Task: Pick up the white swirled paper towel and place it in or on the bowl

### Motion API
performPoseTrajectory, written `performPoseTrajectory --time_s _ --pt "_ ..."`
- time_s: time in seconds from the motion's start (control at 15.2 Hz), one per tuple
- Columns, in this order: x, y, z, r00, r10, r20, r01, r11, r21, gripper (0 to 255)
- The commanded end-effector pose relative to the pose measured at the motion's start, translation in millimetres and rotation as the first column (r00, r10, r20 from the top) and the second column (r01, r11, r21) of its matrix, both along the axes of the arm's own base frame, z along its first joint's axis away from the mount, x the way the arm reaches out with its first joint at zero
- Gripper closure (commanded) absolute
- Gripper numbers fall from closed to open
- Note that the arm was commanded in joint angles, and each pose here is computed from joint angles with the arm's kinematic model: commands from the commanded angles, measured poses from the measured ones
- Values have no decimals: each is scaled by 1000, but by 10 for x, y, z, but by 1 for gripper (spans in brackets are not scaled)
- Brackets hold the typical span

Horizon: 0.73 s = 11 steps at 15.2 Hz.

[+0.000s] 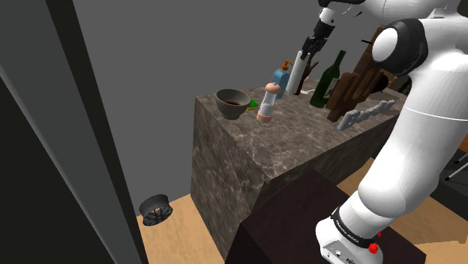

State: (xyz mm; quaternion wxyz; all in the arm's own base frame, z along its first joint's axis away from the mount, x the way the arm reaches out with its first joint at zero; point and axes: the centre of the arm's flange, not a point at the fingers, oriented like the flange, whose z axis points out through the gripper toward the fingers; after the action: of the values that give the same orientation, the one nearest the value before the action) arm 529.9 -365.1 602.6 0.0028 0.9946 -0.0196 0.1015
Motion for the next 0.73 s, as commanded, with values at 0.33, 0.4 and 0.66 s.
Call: performPoseTrajectory --time_s 0.33,0.4,0.66 --pt "0 0 375 1000 0 0 0 1000 0 255" --pt "0 0 428 1000 0 0 0 1000 0 255" --pt "0 0 639 1000 0 0 0 1000 0 255"
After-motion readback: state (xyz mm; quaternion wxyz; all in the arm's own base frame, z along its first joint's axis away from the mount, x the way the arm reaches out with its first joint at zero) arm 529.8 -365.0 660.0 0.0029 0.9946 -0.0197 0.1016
